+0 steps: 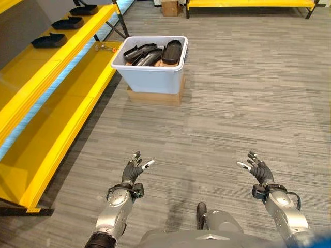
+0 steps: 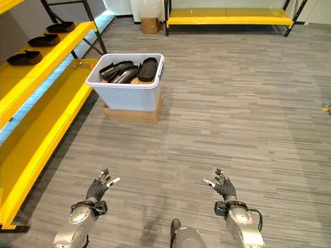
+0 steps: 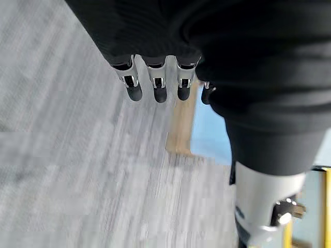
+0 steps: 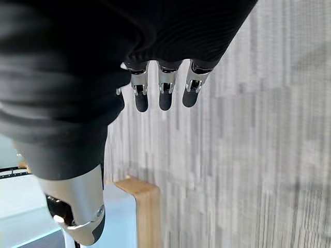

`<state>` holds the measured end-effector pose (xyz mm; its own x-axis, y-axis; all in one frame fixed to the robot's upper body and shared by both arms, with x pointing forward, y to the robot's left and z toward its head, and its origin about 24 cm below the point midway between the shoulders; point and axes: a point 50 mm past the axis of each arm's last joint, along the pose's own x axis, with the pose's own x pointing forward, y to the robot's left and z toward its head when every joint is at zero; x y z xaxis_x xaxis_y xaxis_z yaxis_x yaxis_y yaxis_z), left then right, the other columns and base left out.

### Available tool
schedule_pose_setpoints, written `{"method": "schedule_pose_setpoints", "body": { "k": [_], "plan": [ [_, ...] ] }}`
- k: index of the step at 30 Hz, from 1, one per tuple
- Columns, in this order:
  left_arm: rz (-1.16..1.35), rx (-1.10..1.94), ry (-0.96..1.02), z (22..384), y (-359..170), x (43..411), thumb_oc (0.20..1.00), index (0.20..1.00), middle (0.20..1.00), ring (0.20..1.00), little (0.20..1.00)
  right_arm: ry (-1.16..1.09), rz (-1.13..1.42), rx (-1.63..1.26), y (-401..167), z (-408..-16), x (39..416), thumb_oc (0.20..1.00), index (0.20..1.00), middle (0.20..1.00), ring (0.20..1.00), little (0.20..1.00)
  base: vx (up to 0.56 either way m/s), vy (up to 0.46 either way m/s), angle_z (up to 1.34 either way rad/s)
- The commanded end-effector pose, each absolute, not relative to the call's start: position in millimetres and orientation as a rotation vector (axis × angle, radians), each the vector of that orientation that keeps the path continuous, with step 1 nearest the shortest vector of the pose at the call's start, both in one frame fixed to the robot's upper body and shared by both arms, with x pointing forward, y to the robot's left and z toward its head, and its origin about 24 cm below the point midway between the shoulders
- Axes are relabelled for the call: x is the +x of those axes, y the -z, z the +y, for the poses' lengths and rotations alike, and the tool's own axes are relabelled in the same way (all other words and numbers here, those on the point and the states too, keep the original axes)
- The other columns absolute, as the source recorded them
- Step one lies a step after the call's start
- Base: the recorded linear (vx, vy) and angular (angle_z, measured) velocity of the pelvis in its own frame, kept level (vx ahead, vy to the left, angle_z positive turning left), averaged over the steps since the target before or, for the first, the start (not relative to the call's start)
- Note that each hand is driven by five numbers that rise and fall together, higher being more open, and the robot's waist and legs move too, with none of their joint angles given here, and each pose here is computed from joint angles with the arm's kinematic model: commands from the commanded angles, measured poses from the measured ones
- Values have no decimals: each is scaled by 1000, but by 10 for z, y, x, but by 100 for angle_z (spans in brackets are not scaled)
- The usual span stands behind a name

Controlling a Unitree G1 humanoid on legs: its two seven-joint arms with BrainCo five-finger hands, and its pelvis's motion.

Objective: Move parts from the plastic box to the shelf.

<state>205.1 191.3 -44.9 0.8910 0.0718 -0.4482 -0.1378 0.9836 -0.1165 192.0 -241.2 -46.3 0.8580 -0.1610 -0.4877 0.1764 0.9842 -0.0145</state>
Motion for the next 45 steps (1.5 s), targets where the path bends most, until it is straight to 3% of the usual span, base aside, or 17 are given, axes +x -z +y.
{"method": "schedule_pose_setpoints", "body": {
  "k": [1,14,29,45],
  "plan": [
    [338,-134,-115,2045,215,2121,1000,1000,1000,1000,1000,190,444,76,383,-2384,1931,1000,1000,1000,1000,1000,124,-107,-19],
    [370,-112,-137,2087,295,2014,1000,1000,1000,1000,1000,155,513,50,526,-2271,1820,1000,1000,1000,1000,1000,375,148,-43],
    [331,-50,-147,2194,156,2129,1000,1000,1000,1000,1000,49,452,92,432,-1988,1997,1000,1000,1000,1000,1000,223,230,10],
    [358,-89,-86,2050,255,2062,1000,1000,1000,1000,1000,65,432,111,389,-2092,1959,1000,1000,1000,1000,1000,241,-53,22]
  ]
}}
